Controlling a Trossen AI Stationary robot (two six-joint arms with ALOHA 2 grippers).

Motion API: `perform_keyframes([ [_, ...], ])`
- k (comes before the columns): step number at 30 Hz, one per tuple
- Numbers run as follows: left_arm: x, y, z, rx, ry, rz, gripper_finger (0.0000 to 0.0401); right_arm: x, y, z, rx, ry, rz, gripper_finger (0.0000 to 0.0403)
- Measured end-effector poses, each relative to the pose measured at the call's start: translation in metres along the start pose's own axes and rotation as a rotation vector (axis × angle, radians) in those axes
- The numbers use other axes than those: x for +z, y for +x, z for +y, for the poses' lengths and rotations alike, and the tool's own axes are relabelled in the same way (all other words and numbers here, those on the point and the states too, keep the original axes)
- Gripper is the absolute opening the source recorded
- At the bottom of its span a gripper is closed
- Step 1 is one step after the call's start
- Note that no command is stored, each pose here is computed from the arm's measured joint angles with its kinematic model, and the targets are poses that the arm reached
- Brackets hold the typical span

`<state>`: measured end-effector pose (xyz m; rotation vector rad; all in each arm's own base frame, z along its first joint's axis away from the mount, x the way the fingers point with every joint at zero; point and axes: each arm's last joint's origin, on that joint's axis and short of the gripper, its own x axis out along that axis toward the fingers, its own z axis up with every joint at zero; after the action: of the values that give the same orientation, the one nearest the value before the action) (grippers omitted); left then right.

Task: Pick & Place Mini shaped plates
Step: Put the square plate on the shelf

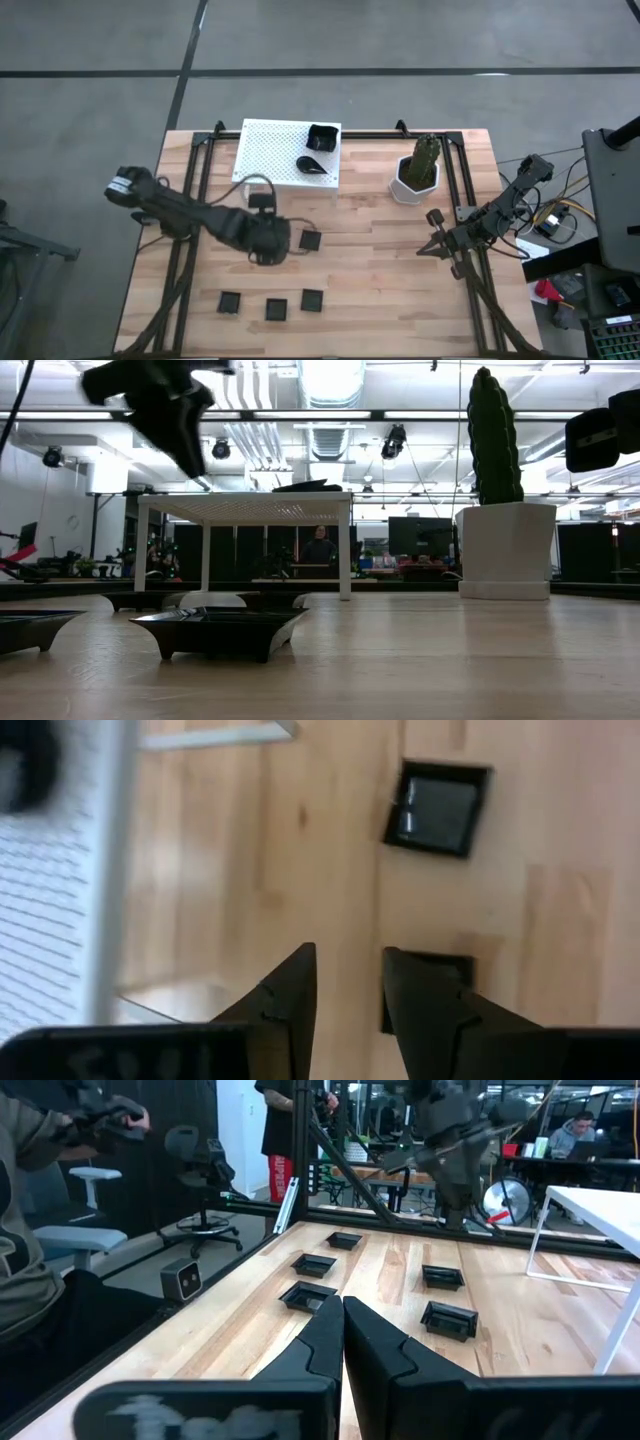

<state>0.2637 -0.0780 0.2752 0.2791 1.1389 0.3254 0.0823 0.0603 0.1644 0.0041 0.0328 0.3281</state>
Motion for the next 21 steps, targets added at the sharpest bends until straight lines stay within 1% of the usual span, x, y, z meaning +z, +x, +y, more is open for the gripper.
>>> perform_keyframes([
  [7,-0.026,0.017,-0.024,-0.014,-0.082,0.046,0.0115,0.0,0.0,0.0,0.0,0.001,0.0,0.0008],
  [12,-0.036,0.03,-0.039,-0.067,-0.113,0.016,0.0115,0.0,0.0,0.0,0.0,0.0,0.0,0.0008],
  [15,-0.041,0.035,-0.045,-0.116,-0.118,0.021,0.0115,0.0,0.0,0.0,0.0,0.002,0.0,0.0008],
  [18,-0.047,0.041,-0.048,-0.118,-0.129,0.051,0.0115,0.0,0.0,0.0,0.0,0.0,0.001,0.0008],
  [21,-0.051,0.045,-0.049,-0.119,-0.153,0.049,0.0115,0.0,0.0,0.0,0.0,0.001,0.0,0.0008],
])
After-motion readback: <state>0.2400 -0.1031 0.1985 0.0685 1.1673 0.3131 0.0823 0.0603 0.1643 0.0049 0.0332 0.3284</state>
